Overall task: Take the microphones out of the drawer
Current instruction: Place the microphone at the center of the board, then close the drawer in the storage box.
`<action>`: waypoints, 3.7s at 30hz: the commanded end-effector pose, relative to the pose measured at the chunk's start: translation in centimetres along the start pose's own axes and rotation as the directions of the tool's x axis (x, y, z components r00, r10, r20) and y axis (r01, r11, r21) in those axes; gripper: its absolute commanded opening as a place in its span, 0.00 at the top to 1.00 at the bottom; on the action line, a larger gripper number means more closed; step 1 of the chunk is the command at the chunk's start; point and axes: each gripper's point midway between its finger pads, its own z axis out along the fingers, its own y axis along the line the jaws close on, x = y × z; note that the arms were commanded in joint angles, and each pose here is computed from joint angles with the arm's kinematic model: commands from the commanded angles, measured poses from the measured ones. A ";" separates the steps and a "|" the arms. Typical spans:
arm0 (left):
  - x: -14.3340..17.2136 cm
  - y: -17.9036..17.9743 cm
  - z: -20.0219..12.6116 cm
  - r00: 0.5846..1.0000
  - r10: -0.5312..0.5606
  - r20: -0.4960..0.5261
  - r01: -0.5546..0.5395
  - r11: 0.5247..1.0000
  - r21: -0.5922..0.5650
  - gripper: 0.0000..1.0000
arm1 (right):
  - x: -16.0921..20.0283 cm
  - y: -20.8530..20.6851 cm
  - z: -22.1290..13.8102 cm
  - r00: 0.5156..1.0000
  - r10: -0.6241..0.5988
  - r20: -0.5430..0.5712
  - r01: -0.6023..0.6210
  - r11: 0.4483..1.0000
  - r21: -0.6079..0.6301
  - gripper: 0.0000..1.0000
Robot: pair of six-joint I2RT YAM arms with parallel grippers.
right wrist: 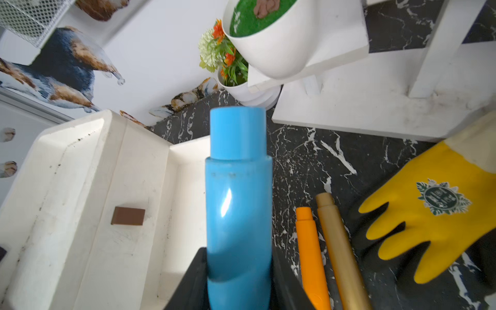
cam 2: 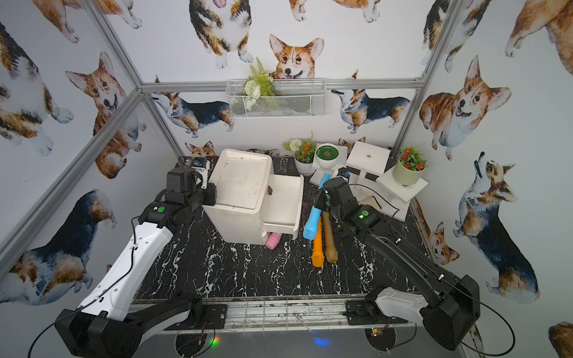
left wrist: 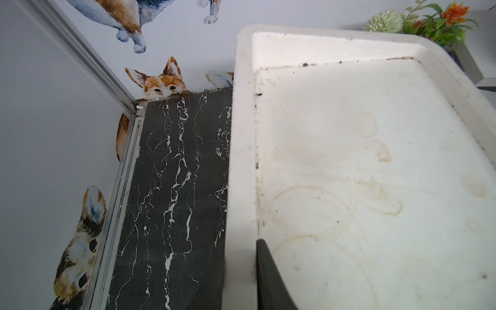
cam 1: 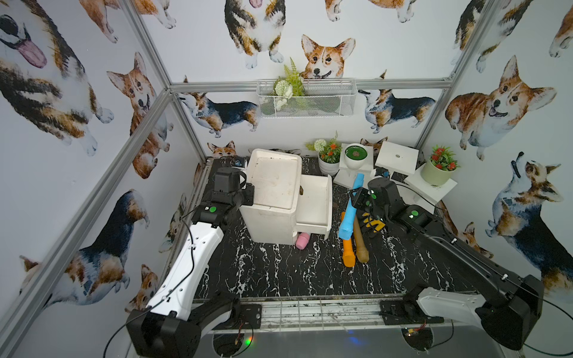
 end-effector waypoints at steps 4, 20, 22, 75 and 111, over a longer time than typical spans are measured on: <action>3.5 -0.5 -0.1 0.989 0.062 -0.134 -0.058 0.998 0.032 1.00 | 4.3 -2.1 1.1 0.990 0.058 -0.129 -0.056 0.998 0.021 0.89; 4.0 -0.4 -0.2 0.988 0.064 -0.142 -0.061 0.998 0.029 1.00 | 11.6 -3.2 5.3 0.925 0.096 -0.369 -0.092 0.995 0.029 0.87; 3.9 -0.4 -0.3 0.988 0.064 -0.140 -0.060 0.998 0.029 1.00 | 12.3 -3.3 5.9 0.912 0.105 -0.397 -0.096 0.994 0.043 0.87; 4.3 -0.4 -0.3 0.989 0.066 -0.136 -0.062 0.998 0.031 1.00 | 15.9 -5.7 8.8 0.868 0.050 -0.494 0.058 0.978 0.201 0.52; 4.0 -0.7 -0.7 0.990 0.056 -0.128 -0.051 0.998 0.046 1.00 | 5.5 2.6 10.6 0.919 0.036 -0.394 -0.107 0.981 -0.160 1.00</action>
